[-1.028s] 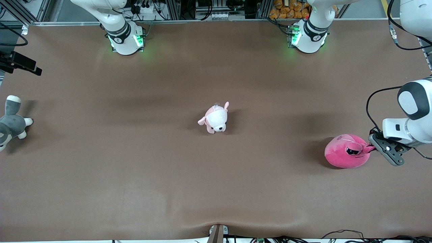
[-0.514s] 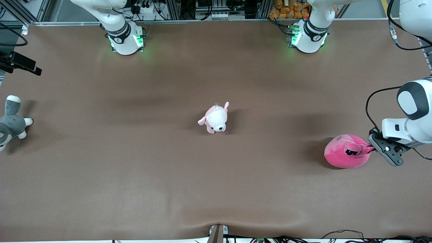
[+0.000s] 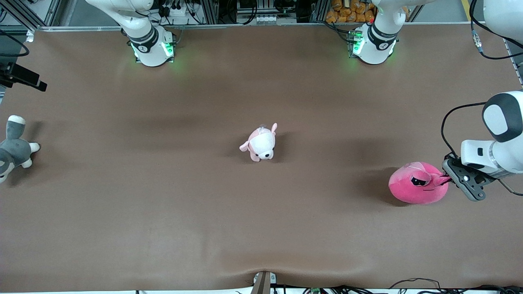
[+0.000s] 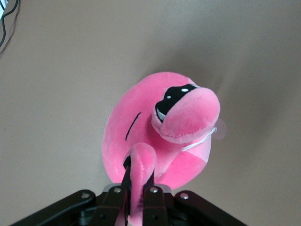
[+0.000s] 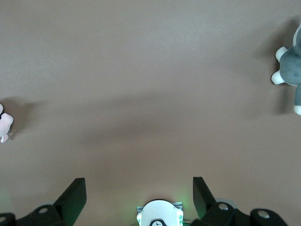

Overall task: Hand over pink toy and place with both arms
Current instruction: 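Close the left gripper on the pink plush's tail, then carry the pink plush toward the white dog with the left gripper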

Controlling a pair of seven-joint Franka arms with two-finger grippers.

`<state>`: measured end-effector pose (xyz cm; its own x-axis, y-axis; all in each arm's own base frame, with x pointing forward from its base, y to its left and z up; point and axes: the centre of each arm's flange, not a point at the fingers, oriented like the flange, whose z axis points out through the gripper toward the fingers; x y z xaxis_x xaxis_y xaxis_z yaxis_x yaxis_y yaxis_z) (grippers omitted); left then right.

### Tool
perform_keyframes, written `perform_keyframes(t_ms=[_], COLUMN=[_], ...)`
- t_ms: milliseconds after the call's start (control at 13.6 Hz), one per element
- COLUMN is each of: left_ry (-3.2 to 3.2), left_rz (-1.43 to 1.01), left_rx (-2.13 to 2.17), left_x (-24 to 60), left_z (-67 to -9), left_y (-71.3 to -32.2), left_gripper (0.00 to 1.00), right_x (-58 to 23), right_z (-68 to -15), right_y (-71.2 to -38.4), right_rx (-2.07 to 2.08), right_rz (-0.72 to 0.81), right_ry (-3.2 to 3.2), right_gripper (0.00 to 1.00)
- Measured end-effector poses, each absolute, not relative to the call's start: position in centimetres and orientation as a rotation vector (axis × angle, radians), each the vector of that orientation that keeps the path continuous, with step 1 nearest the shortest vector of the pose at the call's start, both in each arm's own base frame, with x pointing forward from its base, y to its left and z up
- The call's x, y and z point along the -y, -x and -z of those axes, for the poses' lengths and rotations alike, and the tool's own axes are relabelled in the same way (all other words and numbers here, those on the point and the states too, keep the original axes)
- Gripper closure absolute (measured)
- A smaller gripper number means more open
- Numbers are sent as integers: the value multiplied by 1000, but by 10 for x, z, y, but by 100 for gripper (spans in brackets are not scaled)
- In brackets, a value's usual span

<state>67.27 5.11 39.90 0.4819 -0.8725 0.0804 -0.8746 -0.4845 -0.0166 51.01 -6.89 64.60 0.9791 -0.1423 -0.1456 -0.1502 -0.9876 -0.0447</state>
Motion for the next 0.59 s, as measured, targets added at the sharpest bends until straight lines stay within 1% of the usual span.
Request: perform_keyframes(t_ms=[588], left_ry=[-2641], left_rz=[-173], left_rx=[1593], left_x=[-24], left_z=[-414], left_y=[-672], left_gripper=[89], right_x=[68], right_z=[-641], right_y=[-510], right_rx=[-256], right_rz=[-239], right_ry=[3066], right_gripper=[0])
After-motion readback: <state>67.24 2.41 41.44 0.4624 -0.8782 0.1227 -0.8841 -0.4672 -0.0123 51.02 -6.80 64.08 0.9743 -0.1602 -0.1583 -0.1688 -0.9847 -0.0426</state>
